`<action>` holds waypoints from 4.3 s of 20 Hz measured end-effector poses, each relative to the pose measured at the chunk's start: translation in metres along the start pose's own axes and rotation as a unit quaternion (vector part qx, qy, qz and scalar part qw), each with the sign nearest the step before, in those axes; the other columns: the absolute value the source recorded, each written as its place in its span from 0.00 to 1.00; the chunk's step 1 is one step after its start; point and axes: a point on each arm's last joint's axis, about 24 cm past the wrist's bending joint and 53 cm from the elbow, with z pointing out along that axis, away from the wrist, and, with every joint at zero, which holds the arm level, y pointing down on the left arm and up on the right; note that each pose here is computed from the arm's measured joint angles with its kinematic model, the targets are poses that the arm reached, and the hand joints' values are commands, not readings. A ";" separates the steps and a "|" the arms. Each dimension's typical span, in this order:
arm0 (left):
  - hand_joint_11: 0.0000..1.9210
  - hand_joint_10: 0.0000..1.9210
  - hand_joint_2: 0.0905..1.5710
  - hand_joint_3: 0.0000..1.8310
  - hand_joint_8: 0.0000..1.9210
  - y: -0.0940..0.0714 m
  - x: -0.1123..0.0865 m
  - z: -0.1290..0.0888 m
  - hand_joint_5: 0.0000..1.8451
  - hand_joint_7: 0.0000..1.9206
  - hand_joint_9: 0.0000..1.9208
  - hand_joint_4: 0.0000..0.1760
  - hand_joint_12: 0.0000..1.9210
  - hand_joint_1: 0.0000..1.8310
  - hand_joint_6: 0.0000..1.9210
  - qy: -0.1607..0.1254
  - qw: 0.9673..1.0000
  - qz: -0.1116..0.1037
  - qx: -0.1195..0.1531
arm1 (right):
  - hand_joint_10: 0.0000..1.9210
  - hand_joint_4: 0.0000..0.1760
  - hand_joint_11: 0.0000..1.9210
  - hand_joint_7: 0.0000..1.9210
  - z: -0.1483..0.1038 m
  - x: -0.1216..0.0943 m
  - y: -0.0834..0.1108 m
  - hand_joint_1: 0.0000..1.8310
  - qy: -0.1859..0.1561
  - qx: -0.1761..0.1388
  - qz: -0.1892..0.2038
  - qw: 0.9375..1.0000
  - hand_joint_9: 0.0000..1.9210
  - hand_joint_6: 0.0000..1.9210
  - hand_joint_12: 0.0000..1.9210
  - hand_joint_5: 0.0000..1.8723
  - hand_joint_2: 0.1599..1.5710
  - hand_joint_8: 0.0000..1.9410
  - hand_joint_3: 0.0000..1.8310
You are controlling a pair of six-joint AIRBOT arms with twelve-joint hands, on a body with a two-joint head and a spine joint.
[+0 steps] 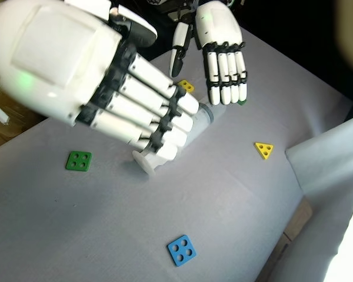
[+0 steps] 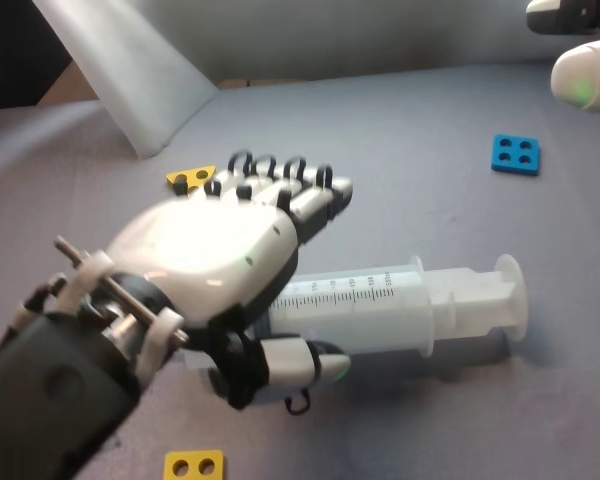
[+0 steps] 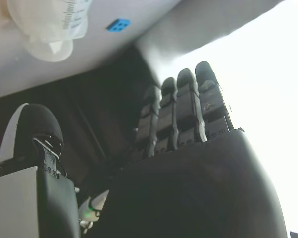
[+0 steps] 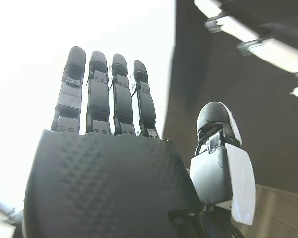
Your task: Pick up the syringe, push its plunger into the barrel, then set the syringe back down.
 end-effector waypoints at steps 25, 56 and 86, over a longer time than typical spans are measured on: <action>0.00 0.00 0.65 0.00 0.00 0.032 0.059 0.060 0.07 0.07 0.05 0.00 0.12 0.57 0.00 0.003 0.999 0.026 -0.041 | 0.00 0.00 0.00 0.13 0.000 0.004 0.004 0.00 0.008 -0.008 0.015 1.000 0.11 0.00 0.29 0.14 0.75 0.00 0.00; 0.46 0.21 0.69 0.00 0.57 0.040 0.074 0.075 0.52 0.53 0.59 0.00 0.42 0.68 0.46 -0.006 0.999 0.031 -0.023 | 0.00 0.00 0.00 0.11 -0.001 -0.012 -0.018 0.00 -0.036 0.034 0.184 0.982 0.09 0.00 0.23 0.12 0.75 0.00 0.00; 0.42 0.26 0.69 0.00 0.55 -0.050 -0.004 0.084 0.52 0.54 0.56 0.00 0.46 0.68 0.45 -0.001 0.997 0.046 0.064 | 0.00 0.00 0.00 0.12 -0.034 0.049 -0.123 0.00 -0.100 0.247 0.568 0.779 0.11 0.00 0.29 0.14 0.75 0.00 0.00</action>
